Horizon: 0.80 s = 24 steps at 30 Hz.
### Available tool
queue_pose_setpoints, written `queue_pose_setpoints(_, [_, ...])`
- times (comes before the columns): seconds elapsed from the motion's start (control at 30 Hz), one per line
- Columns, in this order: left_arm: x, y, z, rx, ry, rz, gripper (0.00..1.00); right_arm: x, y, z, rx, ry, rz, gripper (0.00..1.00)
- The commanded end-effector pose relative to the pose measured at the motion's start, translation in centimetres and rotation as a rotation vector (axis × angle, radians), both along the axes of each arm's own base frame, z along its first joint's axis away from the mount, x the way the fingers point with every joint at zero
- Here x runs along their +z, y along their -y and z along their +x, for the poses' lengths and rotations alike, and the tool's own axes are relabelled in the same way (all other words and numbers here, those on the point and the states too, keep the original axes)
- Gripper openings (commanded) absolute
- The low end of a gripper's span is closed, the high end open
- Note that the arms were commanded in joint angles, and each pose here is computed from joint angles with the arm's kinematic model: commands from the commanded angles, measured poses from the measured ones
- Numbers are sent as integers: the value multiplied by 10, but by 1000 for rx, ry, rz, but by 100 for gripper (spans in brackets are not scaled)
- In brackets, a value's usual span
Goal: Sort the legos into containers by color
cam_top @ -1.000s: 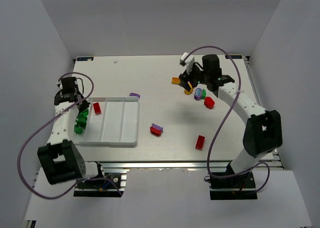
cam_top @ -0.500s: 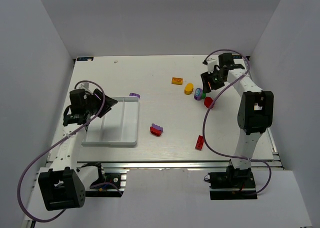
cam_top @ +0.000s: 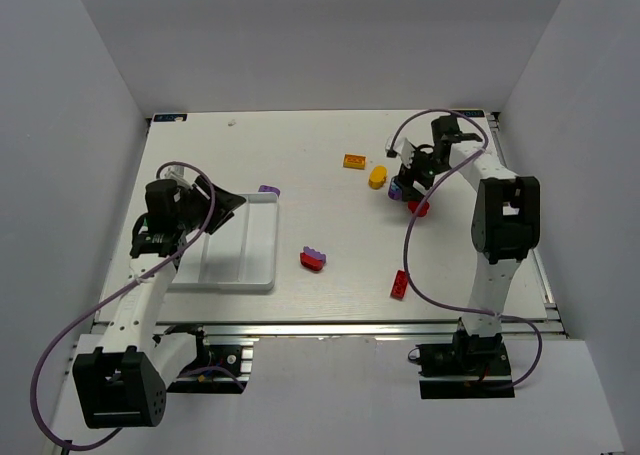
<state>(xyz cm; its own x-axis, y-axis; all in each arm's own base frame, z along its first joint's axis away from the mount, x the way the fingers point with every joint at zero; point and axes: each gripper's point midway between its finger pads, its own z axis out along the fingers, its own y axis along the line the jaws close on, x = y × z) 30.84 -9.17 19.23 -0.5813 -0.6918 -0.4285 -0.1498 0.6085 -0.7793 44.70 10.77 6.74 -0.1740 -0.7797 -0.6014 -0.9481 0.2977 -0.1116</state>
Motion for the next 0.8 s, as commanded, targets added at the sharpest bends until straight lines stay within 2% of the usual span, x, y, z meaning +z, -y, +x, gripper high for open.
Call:
queue_pose_setpoints(0.0, [10,3,0,3,36,-16,66,1,2,21,96,95,-36,89])
queue_pose_setpoints(0.27, [16,9,4,-8,53,-62,69,-15,1,37,111,86,-40,89])
queue_pose_setpoints(0.37, [16,22,2,-45,50,-86,70,-24,-2,38,116,63,-41,83])
queue_pose_setpoints(0.63, [29,35,6,-67,89,-140,72,-38,1,29,159,8,-60,59])
queue_pose_setpoints(0.73, [31,42,7,-84,95,-157,73,-41,0,19,179,-11,-56,47])
queue_pose_setpoints(0.77, [33,47,7,-97,101,-165,74,-39,-1,17,182,-11,-51,40])
